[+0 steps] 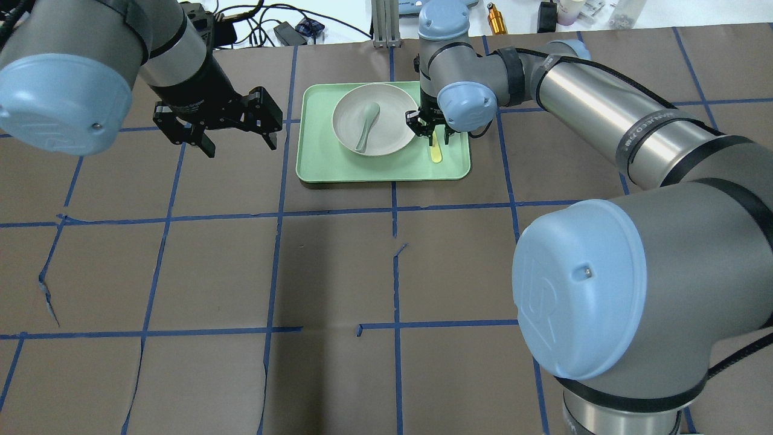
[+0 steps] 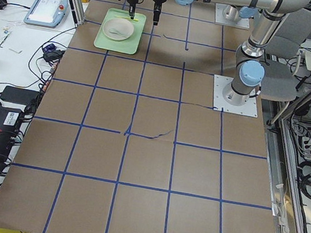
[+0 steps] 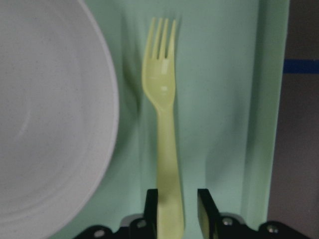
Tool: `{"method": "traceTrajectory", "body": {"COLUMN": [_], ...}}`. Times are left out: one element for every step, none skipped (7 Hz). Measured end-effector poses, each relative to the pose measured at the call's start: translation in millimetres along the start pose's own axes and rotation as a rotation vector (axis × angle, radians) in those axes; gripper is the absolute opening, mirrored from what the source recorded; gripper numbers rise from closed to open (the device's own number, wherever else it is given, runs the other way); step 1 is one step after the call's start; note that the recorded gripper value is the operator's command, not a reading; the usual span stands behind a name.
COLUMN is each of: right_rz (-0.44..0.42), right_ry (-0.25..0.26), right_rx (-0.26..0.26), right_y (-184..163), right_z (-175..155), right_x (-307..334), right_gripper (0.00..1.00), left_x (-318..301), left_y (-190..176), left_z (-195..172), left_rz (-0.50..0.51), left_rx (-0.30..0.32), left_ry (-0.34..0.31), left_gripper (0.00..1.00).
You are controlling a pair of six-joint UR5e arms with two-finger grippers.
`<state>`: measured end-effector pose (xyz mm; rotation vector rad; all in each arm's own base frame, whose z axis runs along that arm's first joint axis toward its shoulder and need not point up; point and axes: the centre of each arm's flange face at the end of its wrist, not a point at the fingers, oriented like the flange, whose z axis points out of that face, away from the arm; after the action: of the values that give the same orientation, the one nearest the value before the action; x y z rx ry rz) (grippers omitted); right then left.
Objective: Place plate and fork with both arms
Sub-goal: 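Lift the yellow fork out and lower it onto the tray beside the plate, then open the right gripper and raise it away from the fork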
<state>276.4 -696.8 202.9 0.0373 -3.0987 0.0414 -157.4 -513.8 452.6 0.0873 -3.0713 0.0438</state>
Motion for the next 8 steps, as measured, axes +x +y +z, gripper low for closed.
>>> {"method": "traceTrajectory", "body": {"right_rz": [0.002,0.009,0.020,0.025,0.019,0.008,0.004,0.007], "right_ry": [0.002,0.003,0.014,0.029,0.022,0.006,-0.002,-0.005], "right_rx": [0.003,0.012,0.030,0.049,0.044,0.004,-0.029,-0.035], "right_y": [0.2,-0.1,4.2,16.6,37.8,67.1,98.6,126.6], "right_z": [-2.0,-11.1,-31.3,-60.3,-99.3,-144.7,-189.4,-228.8], "right_x": [2.6,9.0,22.0,43.3,67.7,86.7,99.2,108.0], "right_gripper": [1.00,1.00,1.00,1.00,1.00,1.00,1.00,1.00], "left_x": [0.0,0.0,0.0,0.0,0.0,0.0,0.0,-0.1], "left_y": [0.1,0.2,0.1,0.2,0.3,0.5,0.8,1.3], "left_z": [-0.2,-0.3,-0.2,-0.2,-0.5,-0.6,-0.7,-0.8], "left_rz": [0.000,0.001,0.001,0.001,0.002,0.003,0.003,0.003], "left_rx": [0.000,0.001,0.000,0.000,0.001,0.000,0.000,-0.001], "left_ry": [0.000,0.000,0.000,0.000,0.000,0.000,0.000,-0.001], "left_gripper": [1.00,1.00,1.00,1.00,1.00,1.00,1.00,1.00]}}
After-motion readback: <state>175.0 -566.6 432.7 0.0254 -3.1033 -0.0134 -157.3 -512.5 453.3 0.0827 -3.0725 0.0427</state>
